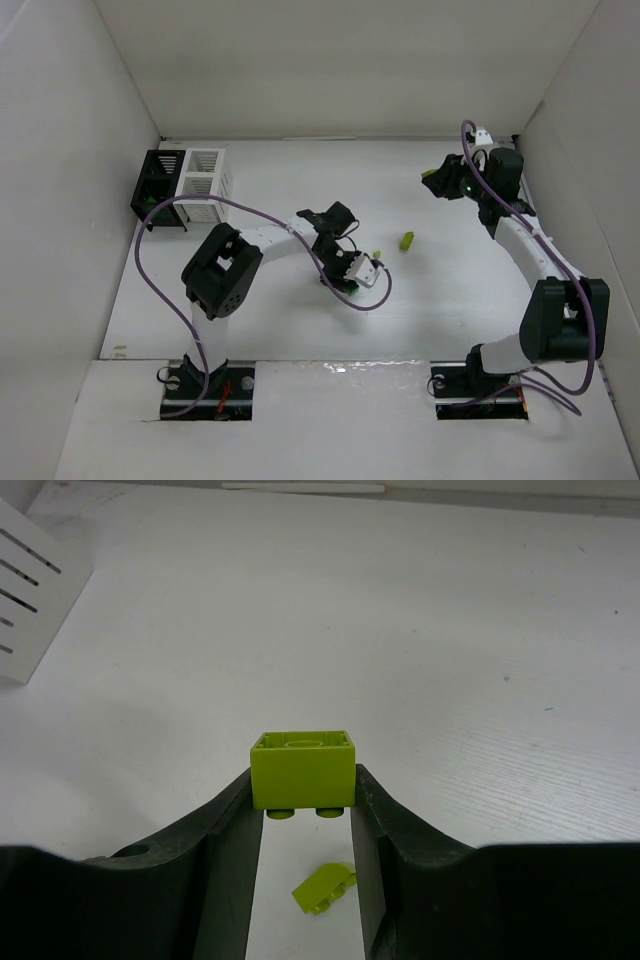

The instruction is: Sort the legos into containers by color

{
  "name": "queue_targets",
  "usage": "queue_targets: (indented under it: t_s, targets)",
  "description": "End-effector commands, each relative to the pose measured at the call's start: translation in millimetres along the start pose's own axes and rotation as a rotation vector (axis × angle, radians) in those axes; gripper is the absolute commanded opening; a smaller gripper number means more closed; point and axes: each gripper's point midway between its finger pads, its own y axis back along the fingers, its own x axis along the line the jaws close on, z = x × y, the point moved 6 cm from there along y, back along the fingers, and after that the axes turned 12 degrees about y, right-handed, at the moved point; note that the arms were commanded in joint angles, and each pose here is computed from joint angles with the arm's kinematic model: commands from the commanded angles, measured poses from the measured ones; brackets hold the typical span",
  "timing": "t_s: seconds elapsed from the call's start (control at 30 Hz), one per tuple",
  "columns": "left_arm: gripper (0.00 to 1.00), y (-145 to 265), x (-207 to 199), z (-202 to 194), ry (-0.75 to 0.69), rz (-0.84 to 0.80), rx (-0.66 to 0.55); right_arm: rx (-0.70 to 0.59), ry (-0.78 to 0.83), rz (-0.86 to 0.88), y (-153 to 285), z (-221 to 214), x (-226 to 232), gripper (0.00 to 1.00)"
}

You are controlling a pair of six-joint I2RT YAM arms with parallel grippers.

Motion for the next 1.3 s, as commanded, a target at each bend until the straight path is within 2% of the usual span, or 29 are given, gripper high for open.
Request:
queue_targets:
  t_s: [0.0,0.07,0.1,0.17,0.27,0.3,0.47,0.53,0.6,0.67,0.73,0.77,0.8,0.87,0.9,1.03,1.07,1.13,1.2,1.23,1.27]
  targets:
    - [0.42,-0.3,-0.7,1.0,-0.014,-0.006,0.0,-0.071,0.036,0.008,-1.1,19.0,-1.8,0.0]
    - [0.4,-0.3,-0.3,1.1,-0.026,-0.007,0.0,-0.071,0.036,0.008,-1.1,19.0,-1.8,0.0]
    - [0.45,-1.7,-2.5,-1.3,-0.021,-0.013,0.003,-0.071,0.036,0.008,-1.1,19.0,-1.8,0.0]
    - [0.45,-1.7,-2.5,-1.4,-0.02,-0.013,0.004,-0.063,0.032,0.008,-3.2,16.2,-2.8,0.0]
    - [0.37,-2.1,-3.0,-0.4,-0.02,-0.017,-0.005,-0.063,0.032,0.017,-3.1,16.2,-1.7,0.0]
    - [0.29,-2.2,-1.0,0.6,-0.028,-0.009,-0.009,-0.063,0.032,0.017,-3.1,16.2,-1.7,0.0]
    - [0.23,17.5,1.7,12.9,0.011,0.042,-0.084,-0.06,0.034,0.029,-9.3,17.9,0.2,0.0]
    - [0.23,29.3,0.3,12.2,0.098,0.075,-0.117,-0.062,0.039,0.041,-12.9,20.1,3.7,0.0]
    - [0.22,60.6,7.0,16.9,0.14,0.176,-0.184,-0.06,0.046,0.064,-21.0,22.4,10.4,0.0]
    - [0.2,79.7,2.0,11.8,0.257,0.237,-0.228,-0.058,0.054,0.092,-30.3,25.5,19.0,0.0]
    - [0.19,123.9,5.5,12.9,0.298,0.395,-0.293,-0.058,0.063,0.12,-38.8,28.5,28.2,0.0]
    - [0.19,134.7,0.5,8.4,0.389,0.427,-0.329,-0.069,0.072,0.139,-42.2,35.1,32.0,0.0]
    - [0.19,165.5,-0.8,3.3,0.421,0.525,-0.361,-0.059,0.07,0.15,-49.5,32.7,33.9,0.0]
    - [0.18,195.4,-2.8,-8.0,0.51,0.654,-0.372,-0.065,0.083,0.18,-61.6,39.4,43.9,0.0]
    - [0.18,223.4,-8.0,-17.4,0.581,0.748,-0.402,-0.068,0.097,0.19,-66.0,41.4,47.0,0.0]
    - [0.18,277.3,-21.5,-48.1,0.723,0.957,-0.415,-0.077,0.116,0.246,-86.8,50.6,63.7,0.0]
    - [0.18,296.8,-26.6,-69.2,0.818,1.031,-0.421,-0.08,0.117,0.246,-89.8,52.5,62.8,0.0]
    - [0.18,321.0,-31.4,-85.3,0.902,1.126,-0.437,-0.085,0.127,0.28,-100.4,56.3,73.3,0.0]
    - [0.16,341.2,-40.1,-118.6,1.074,1.215,-0.424,-0.088,0.131,0.291,-106.5,58.5,77.0,0.0]
    - [0.16,355.7,-39.9,-123.3,1.105,1.252,-0.432,-0.1,0.139,0.299,-109.0,64.1,81.1,0.0]
    - [0.16,365.7,-43.0,-147.1,1.192,1.283,-0.434,-0.094,0.137,0.3,-113.1,62.0,79.9,0.0]
